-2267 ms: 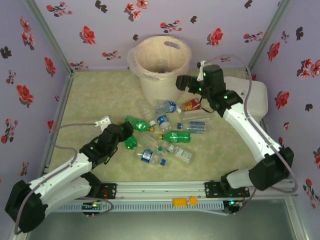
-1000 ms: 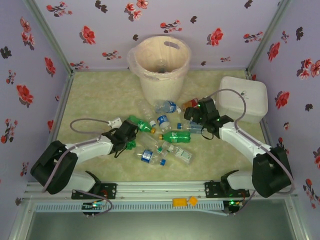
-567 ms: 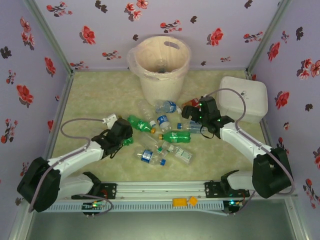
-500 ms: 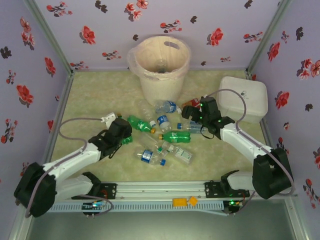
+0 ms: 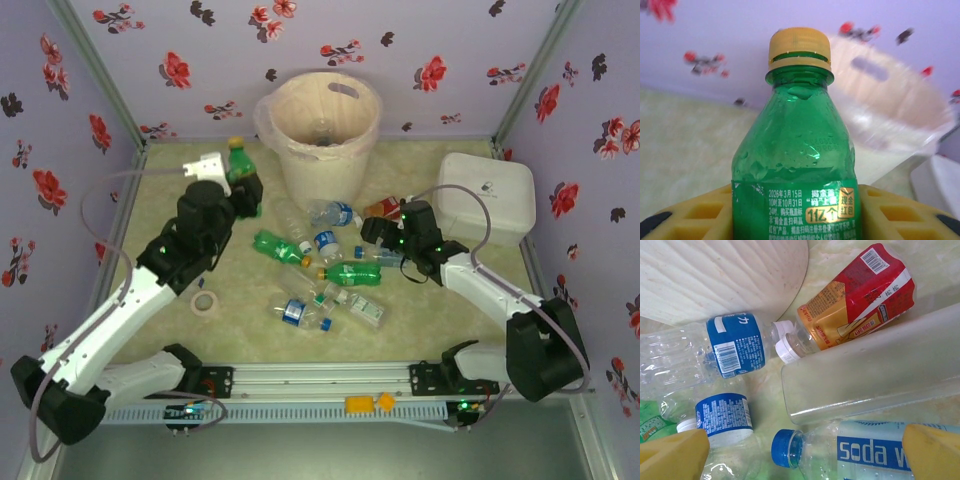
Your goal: Put the plastic bottles in the bin
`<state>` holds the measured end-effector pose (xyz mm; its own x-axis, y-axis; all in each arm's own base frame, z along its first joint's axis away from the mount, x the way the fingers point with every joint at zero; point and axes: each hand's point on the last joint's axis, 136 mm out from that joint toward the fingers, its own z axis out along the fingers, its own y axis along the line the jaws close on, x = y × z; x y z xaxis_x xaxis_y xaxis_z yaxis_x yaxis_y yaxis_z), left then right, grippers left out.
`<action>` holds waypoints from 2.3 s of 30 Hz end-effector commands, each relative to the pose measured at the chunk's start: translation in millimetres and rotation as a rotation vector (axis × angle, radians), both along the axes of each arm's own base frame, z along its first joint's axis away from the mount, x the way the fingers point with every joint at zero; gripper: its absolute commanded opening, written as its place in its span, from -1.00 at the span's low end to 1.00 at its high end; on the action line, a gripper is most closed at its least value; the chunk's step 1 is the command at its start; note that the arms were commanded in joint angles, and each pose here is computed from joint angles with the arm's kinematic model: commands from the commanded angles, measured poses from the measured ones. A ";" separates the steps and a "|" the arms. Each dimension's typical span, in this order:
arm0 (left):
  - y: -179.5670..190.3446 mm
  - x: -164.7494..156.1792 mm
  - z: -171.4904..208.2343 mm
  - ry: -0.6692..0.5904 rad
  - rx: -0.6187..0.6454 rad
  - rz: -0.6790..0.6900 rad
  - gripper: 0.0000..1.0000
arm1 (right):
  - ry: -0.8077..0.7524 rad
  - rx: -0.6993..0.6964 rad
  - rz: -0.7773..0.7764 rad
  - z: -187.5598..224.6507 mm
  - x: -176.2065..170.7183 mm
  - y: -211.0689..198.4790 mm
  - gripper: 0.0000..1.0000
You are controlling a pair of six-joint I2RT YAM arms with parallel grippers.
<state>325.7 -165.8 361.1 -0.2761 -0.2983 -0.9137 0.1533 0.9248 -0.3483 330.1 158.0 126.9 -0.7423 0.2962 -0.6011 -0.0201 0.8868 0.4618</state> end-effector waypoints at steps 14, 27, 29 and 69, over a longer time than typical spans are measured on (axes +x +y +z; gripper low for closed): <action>-119.0 110.1 109.9 -0.241 0.172 -0.279 -1.00 | -0.042 -0.043 0.047 11.0 -17.6 -6.3 0.99; -164.9 203.8 31.1 -0.030 0.231 -0.323 -1.00 | -0.130 -0.020 0.083 34.6 -32.9 -8.9 0.99; -165.4 212.2 17.5 -0.005 0.235 -0.320 -1.00 | -0.132 -0.031 0.070 32.5 -35.2 -13.3 0.99; -84.9 34.5 -12.9 0.008 -0.084 -0.398 1.00 | 0.172 0.001 -0.244 -26.8 -13.7 -67.5 0.99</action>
